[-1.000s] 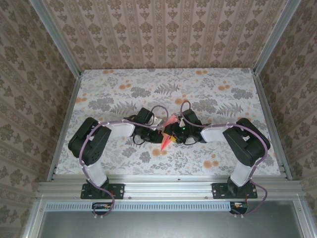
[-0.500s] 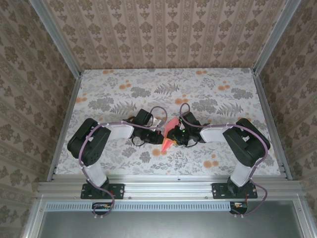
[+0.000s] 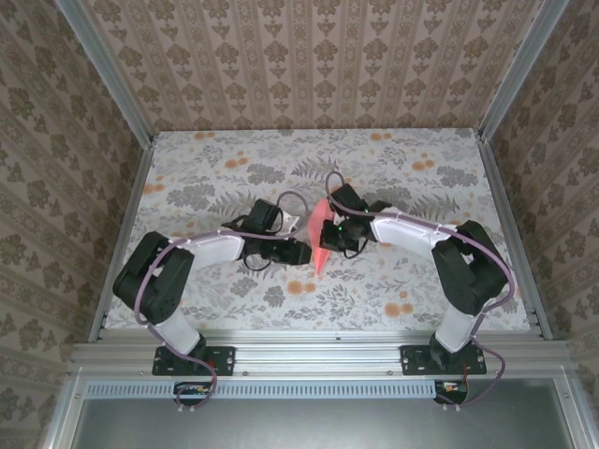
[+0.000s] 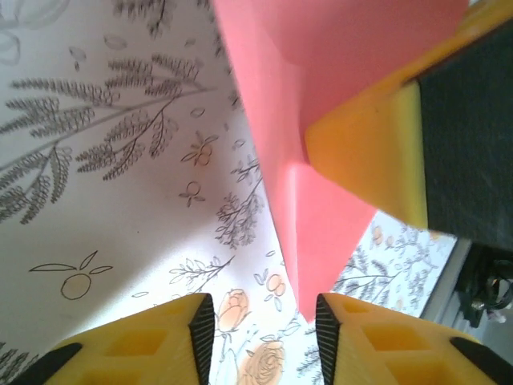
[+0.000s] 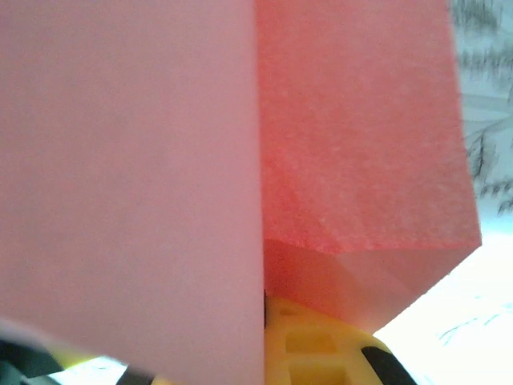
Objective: Fold a paper plane with a square sheet of paper (pick it up from the middle)
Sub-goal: Move a paper plane to the center of the table.
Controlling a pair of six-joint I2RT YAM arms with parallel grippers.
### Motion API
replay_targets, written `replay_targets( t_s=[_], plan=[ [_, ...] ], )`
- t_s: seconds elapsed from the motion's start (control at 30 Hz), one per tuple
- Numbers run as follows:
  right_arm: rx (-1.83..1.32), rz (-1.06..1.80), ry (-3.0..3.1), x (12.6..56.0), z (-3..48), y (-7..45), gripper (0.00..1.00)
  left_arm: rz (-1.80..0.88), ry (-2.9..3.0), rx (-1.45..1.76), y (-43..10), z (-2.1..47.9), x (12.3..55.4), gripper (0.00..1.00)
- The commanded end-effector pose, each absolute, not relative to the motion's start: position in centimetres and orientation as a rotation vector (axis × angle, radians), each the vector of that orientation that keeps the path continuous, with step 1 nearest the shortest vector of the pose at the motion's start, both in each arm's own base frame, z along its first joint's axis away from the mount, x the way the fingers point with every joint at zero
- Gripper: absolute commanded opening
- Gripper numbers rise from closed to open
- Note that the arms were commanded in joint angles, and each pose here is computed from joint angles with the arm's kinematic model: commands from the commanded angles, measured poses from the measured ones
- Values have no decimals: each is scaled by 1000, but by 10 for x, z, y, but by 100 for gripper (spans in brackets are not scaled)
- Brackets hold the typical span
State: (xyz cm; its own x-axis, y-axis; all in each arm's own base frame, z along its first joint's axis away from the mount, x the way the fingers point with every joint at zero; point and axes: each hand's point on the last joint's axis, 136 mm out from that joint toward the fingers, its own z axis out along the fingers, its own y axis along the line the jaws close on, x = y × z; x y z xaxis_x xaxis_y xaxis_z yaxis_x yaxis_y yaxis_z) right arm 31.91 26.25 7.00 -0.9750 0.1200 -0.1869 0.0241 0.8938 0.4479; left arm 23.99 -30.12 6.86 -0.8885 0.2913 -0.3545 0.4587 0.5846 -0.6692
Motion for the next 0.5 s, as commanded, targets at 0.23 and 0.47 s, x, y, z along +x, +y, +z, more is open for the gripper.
replay_targets(
  t_s=[0.23,0.47],
  plan=[
    [-361,57,3114,319,41,220,7,-1156,2567,548,-270,93,247,49],
    [-347,81,3123,326,29,227,16,-1147,2553,522,-261,96,251,54]
  ],
)
